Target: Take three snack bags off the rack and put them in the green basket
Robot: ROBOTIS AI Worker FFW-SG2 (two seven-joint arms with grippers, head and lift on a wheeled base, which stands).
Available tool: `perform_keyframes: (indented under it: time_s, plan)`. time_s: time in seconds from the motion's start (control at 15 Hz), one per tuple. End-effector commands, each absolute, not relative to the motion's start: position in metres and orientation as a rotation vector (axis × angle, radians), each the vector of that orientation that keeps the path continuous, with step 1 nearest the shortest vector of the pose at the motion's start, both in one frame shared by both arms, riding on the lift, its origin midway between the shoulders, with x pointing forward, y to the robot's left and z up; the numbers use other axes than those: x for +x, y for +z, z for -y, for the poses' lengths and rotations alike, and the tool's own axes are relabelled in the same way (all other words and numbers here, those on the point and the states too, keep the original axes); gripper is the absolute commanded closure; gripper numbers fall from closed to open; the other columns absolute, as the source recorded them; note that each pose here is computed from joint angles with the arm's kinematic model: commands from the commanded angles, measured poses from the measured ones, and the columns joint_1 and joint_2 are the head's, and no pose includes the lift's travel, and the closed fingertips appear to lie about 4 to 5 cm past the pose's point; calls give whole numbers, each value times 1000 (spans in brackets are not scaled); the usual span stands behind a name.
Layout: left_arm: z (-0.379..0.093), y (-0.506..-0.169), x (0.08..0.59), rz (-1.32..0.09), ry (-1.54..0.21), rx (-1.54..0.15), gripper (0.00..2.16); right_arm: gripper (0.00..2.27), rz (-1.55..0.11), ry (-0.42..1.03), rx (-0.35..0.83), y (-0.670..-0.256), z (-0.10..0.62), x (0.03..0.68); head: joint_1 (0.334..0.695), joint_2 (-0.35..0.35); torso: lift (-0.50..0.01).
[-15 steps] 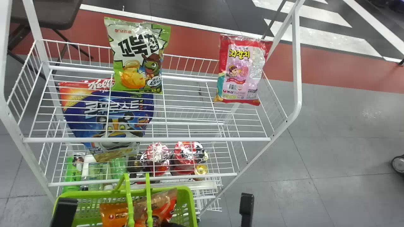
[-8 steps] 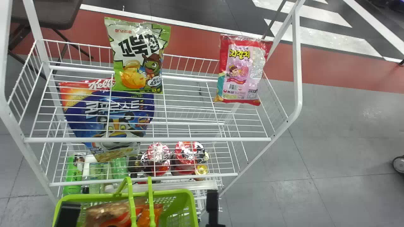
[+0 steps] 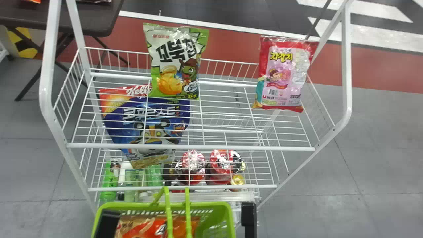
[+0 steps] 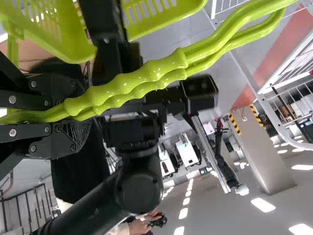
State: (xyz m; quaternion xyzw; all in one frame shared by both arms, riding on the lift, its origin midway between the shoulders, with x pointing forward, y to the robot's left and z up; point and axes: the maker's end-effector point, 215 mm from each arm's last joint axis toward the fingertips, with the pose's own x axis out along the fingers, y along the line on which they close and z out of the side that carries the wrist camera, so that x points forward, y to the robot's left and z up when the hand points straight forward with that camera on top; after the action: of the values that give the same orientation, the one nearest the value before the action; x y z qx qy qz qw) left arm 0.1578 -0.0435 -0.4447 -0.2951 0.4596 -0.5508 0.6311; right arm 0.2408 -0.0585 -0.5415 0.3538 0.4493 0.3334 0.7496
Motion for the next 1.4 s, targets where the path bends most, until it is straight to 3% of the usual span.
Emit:
perform_keyframes:
  time_s: [0.0, 0.13, 0.33, 0.6, 0.8, 1.07, 1.33]
  plan:
    - [45, -445, 156, -1055, -1264, -671, 1774, 56, -854, 685, 648, -523, 79, 261, 695, -308, -26]
    - [45, -446, 157, -1056, -1260, -668, 1774, 56, -660, 615, 505, -493, 104, 294, 695, -350, -26]
    - [45, -447, 156, -1058, -1259, -669, 1774, 63, -327, 503, 313, -425, 144, 347, 695, -350, -26]
    - [45, -447, 156, -1060, -1259, -668, 1774, 76, 117, 299, 116, -303, 214, 399, 695, -350, -26]
    - [46, -450, 156, -1065, -1260, -653, 1774, 76, 175, 198, 24, -274, 250, 455, 695, -350, -26]
    - [46, -451, 156, -1069, -1260, -654, 1774, 73, 24, 66, 6, -302, 306, 540, 695, -350, -26]
    - [43, -453, 157, -1072, -1252, -652, 1774, 76, -37, -47, 15, -317, 364, 585, 695, -350, -26]
